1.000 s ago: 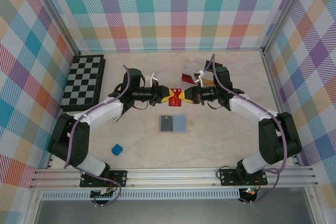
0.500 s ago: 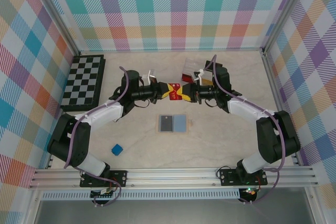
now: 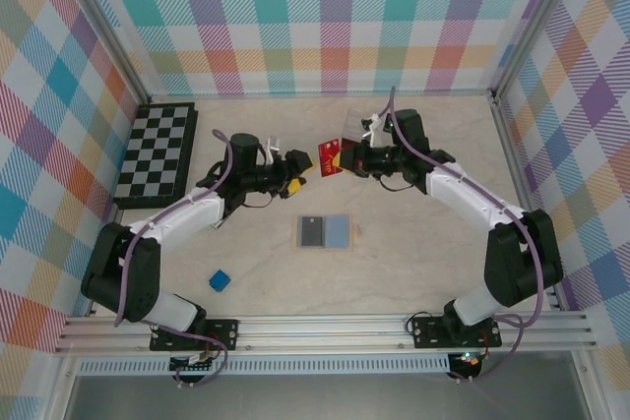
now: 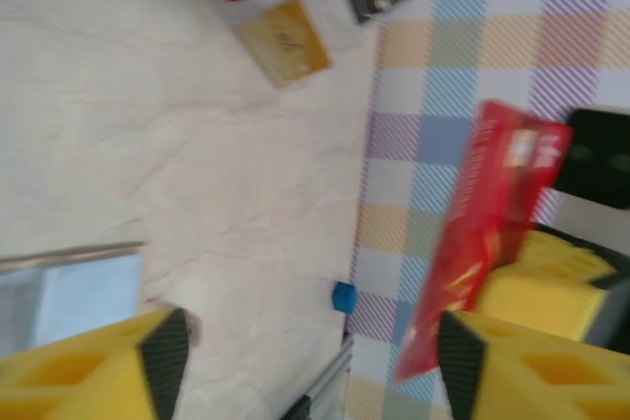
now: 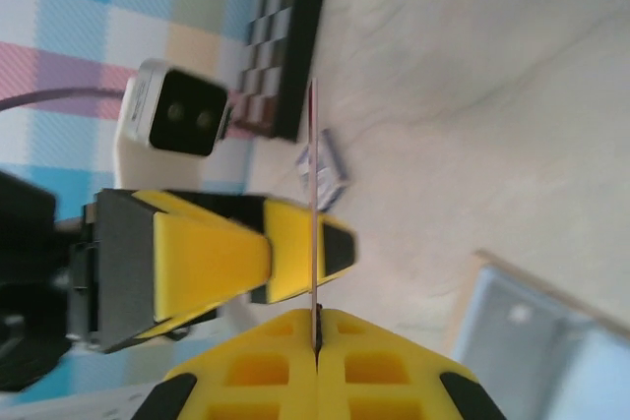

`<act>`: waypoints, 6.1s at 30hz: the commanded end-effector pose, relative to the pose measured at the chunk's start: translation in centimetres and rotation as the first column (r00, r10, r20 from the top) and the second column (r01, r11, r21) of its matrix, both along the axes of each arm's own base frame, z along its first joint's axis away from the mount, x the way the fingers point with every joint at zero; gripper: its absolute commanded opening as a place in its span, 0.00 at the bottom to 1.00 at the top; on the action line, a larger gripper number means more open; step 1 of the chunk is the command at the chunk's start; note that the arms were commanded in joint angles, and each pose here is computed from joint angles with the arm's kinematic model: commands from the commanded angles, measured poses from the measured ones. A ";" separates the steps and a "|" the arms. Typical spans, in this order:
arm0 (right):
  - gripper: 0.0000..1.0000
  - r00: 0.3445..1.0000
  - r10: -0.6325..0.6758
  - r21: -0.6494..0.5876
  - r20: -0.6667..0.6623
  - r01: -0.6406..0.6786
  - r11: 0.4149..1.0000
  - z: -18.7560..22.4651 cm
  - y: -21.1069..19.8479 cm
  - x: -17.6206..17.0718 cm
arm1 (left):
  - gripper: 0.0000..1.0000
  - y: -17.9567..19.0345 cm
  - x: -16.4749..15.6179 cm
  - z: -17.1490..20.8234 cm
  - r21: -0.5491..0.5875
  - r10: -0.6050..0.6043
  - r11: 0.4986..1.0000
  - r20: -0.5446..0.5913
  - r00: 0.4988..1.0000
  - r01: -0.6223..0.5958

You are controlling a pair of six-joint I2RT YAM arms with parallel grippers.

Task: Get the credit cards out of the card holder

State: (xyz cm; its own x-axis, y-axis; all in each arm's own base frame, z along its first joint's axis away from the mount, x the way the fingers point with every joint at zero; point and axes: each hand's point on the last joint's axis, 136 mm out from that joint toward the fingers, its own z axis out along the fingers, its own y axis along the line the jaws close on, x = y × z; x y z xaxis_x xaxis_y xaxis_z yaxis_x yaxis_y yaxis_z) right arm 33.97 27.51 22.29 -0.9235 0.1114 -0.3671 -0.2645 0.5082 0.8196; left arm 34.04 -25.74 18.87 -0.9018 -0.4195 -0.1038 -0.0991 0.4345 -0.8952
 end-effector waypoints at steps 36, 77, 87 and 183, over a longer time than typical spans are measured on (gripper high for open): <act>0.00 0.563 0.808 -0.931 0.172 -0.175 0.320 -11.5 -6.5 15.4 | 1.00 10.6 -4.0 -6.9 0.478 0.101 0.879 -0.189 0.977 0.002; 0.19 0.637 0.753 -0.934 0.165 -0.144 0.327 -10.5 -7.3 16.4 | 1.00 9.9 -4.2 -7.4 0.449 0.068 0.893 -0.207 0.976 0.033; 0.30 0.811 0.486 -0.782 0.325 -0.059 0.621 -3.8 -6.2 10.6 | 1.00 9.7 -4.8 -7.6 0.445 0.049 0.894 -0.208 0.977 0.050; 0.40 0.974 0.049 -0.805 -0.219 -0.209 0.555 -22.8 0.5 -9.5 | 0.26 0.7 -7.4 -14.6 0.244 -0.182 0.930 -0.344 0.921 0.275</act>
